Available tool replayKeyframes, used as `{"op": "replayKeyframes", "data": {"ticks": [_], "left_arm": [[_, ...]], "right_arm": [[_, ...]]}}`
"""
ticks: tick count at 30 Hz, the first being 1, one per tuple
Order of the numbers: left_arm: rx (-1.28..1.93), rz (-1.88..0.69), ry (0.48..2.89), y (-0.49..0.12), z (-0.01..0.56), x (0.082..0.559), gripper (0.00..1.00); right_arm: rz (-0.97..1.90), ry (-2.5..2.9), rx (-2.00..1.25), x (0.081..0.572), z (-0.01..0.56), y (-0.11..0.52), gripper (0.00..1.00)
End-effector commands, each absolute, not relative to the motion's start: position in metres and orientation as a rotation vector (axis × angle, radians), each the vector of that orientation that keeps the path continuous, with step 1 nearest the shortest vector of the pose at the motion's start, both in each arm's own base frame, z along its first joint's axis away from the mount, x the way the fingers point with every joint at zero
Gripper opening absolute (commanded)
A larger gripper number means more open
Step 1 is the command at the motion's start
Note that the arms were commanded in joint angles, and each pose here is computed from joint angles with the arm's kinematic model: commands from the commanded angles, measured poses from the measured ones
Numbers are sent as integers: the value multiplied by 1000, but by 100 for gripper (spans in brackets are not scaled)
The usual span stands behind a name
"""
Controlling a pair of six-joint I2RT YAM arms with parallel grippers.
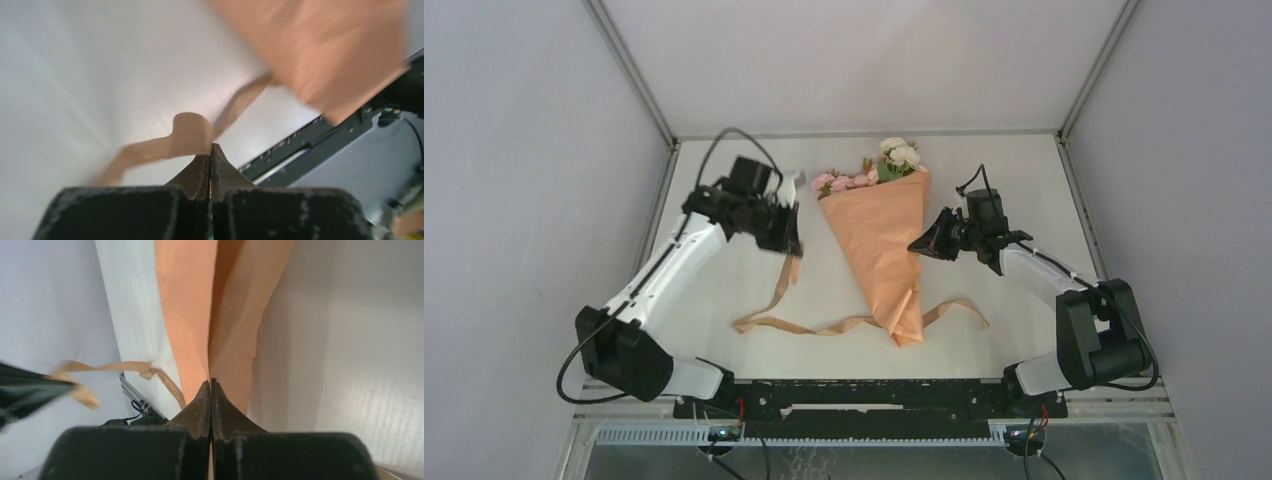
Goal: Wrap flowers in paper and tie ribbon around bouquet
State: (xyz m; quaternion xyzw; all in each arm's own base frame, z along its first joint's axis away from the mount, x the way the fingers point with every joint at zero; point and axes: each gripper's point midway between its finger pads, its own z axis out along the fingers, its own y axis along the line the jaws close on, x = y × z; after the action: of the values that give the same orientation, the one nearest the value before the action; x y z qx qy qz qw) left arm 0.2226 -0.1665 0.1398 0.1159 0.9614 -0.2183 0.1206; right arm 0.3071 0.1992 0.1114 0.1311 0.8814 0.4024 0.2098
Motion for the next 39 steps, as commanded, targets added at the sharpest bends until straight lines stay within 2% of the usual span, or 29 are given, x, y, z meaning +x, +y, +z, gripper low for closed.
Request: {"op": "replayKeyframes", "data": {"ticks": [1,5,7,9,15,20,24,31,34,35,36,37,38,39], "left_arm": [[748,-526,2438,-160,245,256,0],[857,-461,2139,-160,328,267,0],[870,-524,2033,-171,357,267,0],[849,-641,1996,-188,361,266,0],[875,-970,2155,-249,269,260,0],[971,-1036,2259,-296,194,256,0],[1003,-1012,2365,-322,135,266,0],[980,-952,2635,-322,55,270,0],[977,-951,2672,-319,41,266,0],[978,-955,2680,-318,37,263,0],[979,-961,2680,-318,36,262,0],[979,-961,2678,-318,35,262,0],[979,-965,2677,-318,35,261,0],[978,-970,2675,-318,36,261,0]], "right_arm": [[1257,2396,291,298,138,229,0],[1320,2424,226,272,149,258,0],[1311,2430,193,263,150,270,0],[1326,2447,159,251,146,284,0],[1272,2556,144,226,104,291,0],[1180,2651,125,213,73,284,0],[1076,2661,120,211,69,272,21],[856,2662,117,205,75,239,44],[572,2622,119,212,84,204,59],[381,2547,136,225,93,178,65],[250,2485,130,232,105,160,73],[117,2422,101,239,119,141,89],[-1,2324,109,251,139,124,98],[-108,2217,135,263,161,108,99]]}}
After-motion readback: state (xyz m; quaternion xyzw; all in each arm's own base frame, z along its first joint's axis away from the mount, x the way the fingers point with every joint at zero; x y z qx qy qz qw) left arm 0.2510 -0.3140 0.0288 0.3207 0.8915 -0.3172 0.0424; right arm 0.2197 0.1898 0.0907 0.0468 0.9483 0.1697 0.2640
